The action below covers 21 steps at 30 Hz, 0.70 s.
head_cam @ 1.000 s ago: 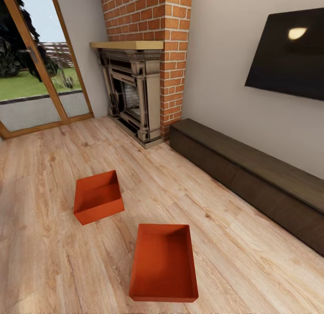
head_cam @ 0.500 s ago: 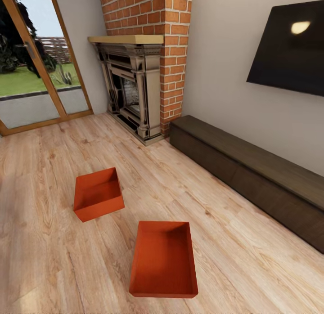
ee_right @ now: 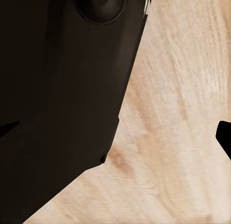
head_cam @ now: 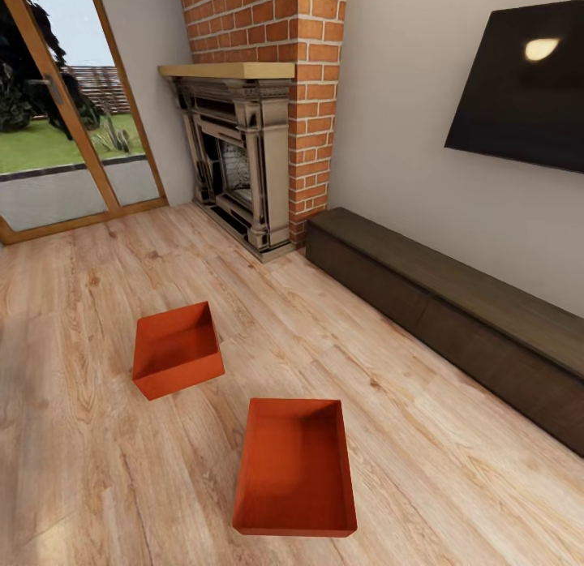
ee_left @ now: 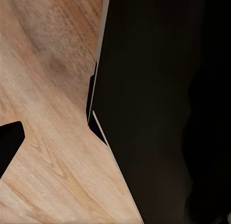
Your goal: Move the two storage containers from the living room to the garage. In the garage, place one container on the floor and stack the other container on top of it (either order is fine).
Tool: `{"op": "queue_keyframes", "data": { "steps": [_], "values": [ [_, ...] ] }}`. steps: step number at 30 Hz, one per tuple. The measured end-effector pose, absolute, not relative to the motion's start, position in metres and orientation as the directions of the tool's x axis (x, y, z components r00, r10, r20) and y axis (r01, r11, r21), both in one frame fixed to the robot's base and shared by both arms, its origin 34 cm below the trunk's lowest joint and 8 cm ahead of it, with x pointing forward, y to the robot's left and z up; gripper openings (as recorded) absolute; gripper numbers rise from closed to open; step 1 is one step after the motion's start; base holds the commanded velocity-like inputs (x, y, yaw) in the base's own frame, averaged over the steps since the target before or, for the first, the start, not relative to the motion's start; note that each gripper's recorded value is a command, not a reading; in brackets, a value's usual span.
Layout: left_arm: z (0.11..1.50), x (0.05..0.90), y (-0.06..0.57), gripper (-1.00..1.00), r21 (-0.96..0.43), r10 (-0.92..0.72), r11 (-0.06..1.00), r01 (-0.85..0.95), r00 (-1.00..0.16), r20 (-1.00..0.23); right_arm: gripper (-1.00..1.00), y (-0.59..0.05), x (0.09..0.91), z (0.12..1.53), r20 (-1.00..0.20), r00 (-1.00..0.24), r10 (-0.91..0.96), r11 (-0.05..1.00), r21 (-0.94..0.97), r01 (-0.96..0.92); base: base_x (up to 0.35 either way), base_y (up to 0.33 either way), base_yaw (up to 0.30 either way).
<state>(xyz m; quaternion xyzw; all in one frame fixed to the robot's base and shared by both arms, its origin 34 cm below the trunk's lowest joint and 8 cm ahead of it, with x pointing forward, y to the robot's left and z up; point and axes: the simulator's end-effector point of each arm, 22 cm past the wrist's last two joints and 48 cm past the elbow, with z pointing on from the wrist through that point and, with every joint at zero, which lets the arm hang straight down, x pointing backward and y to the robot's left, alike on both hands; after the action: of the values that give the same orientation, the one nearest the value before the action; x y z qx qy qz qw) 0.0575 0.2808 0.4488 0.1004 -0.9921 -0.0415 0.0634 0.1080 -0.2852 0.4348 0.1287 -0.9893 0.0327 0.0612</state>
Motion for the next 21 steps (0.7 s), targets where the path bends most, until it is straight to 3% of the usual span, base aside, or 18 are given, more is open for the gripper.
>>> {"op": "queue_keyframes", "data": {
  "steps": [21],
  "values": [
    [0.4488, 0.0573, 0.2808, 1.00, 0.095, -0.204, 0.976, -0.194, -0.972, 0.118, 1.00, -0.2829, 0.1077, 0.4347, 0.130, -0.959, -0.252, 0.964, -0.046, -0.260, 0.000, 0.000, 0.000]
  ]
}}
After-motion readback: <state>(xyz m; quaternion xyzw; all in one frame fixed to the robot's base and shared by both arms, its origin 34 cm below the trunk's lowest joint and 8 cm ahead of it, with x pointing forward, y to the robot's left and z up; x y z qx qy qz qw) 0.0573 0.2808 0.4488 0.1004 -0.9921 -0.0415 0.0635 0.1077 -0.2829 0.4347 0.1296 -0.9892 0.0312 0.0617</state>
